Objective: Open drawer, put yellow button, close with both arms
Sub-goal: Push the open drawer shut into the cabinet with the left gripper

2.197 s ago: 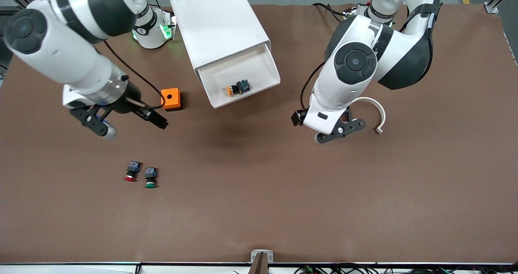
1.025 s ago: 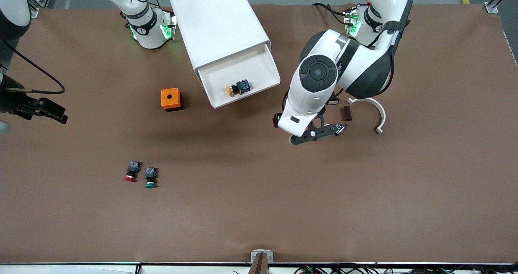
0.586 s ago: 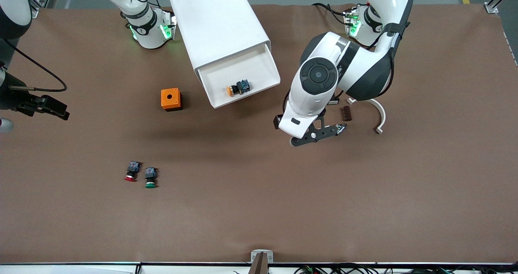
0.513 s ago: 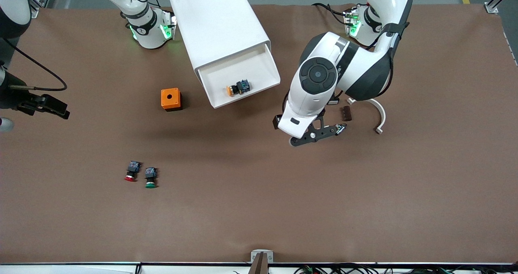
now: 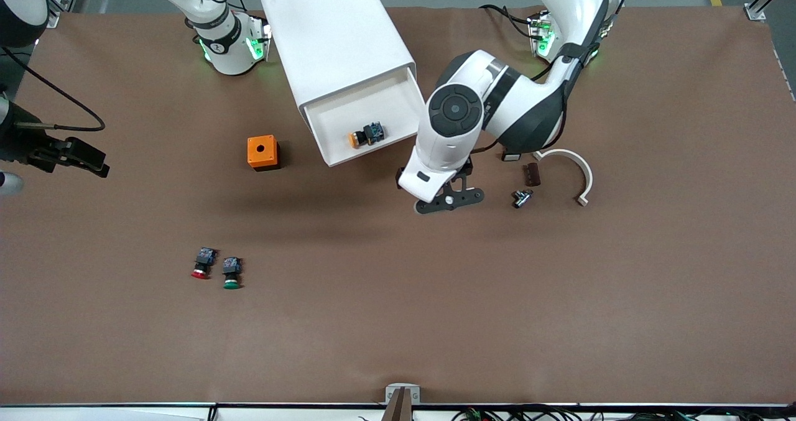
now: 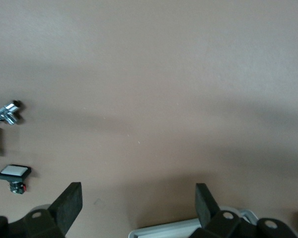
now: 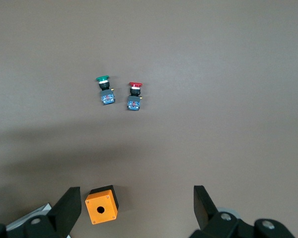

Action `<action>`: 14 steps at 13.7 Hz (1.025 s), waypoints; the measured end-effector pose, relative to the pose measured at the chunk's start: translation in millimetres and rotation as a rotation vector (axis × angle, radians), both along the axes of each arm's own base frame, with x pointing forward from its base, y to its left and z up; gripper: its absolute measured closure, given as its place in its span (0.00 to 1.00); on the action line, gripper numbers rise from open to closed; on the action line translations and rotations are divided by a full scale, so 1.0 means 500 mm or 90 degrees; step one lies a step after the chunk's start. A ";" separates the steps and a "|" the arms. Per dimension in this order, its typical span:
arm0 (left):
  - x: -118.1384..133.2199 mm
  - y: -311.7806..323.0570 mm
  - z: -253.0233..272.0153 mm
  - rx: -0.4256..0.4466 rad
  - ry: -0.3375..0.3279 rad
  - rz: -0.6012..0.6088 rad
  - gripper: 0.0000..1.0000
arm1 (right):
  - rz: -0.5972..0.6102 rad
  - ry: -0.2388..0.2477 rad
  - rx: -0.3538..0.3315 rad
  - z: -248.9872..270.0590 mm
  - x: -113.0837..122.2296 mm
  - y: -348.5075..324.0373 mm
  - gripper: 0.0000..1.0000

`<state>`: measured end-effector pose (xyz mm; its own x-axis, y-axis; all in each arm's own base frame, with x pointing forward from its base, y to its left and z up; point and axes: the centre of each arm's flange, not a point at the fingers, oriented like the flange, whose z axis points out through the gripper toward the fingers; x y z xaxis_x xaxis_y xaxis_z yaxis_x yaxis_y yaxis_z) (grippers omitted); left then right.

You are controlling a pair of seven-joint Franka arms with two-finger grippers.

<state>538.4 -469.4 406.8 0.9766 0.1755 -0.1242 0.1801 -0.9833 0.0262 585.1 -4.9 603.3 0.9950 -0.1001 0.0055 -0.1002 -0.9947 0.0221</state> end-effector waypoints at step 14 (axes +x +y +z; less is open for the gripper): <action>-0.170 -0.158 -0.098 -0.019 0.126 0.001 0.00 | 0.015 -0.003 0.000 0.002 0.000 0.020 0.00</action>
